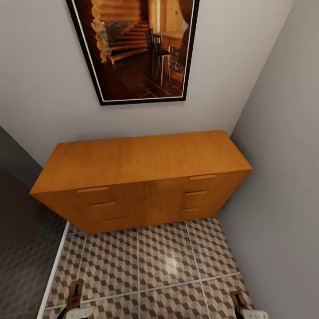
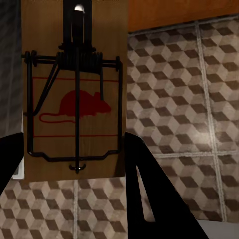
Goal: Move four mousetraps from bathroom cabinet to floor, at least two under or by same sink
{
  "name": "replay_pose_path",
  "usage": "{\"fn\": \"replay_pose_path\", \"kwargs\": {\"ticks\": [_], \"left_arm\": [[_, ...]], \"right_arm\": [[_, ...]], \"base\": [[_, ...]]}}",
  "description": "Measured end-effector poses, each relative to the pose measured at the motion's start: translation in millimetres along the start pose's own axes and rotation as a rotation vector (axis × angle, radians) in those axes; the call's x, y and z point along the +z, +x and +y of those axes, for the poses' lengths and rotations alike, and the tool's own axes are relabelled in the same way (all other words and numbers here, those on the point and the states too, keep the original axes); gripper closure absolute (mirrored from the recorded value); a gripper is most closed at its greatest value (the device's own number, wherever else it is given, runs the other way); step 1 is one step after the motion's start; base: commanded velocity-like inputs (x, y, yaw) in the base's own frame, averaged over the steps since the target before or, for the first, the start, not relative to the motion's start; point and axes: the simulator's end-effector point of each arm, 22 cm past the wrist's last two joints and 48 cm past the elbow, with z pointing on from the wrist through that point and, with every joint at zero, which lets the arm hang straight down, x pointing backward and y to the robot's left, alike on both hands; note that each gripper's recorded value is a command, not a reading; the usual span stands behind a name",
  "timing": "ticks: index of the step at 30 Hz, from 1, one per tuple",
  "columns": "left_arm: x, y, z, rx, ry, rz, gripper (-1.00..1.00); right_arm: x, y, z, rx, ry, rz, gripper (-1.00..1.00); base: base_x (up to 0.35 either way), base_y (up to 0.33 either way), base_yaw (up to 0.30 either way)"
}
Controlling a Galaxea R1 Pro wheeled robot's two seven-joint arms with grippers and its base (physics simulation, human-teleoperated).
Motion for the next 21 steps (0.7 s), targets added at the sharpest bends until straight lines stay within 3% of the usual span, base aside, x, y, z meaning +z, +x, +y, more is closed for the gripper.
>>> {"fn": "replay_pose_path", "kwargs": {"ticks": [15,21], "left_arm": [[0.1,-7.3,-2.6,-0.006,0.002,-0.007,1.00],[0.4,-10.8,-4.0,-0.009,0.003,-0.012,1.00]], "right_arm": [[-0.3,-10.6,-0.4,0.002,0.001,-0.024,1.00],[-0.2,-14.9,-0.4,0.002,0.001,-0.033,1.00]], "base": [[-0.002,0.000,0.000],[-0.231,0.000,0.000]]}}
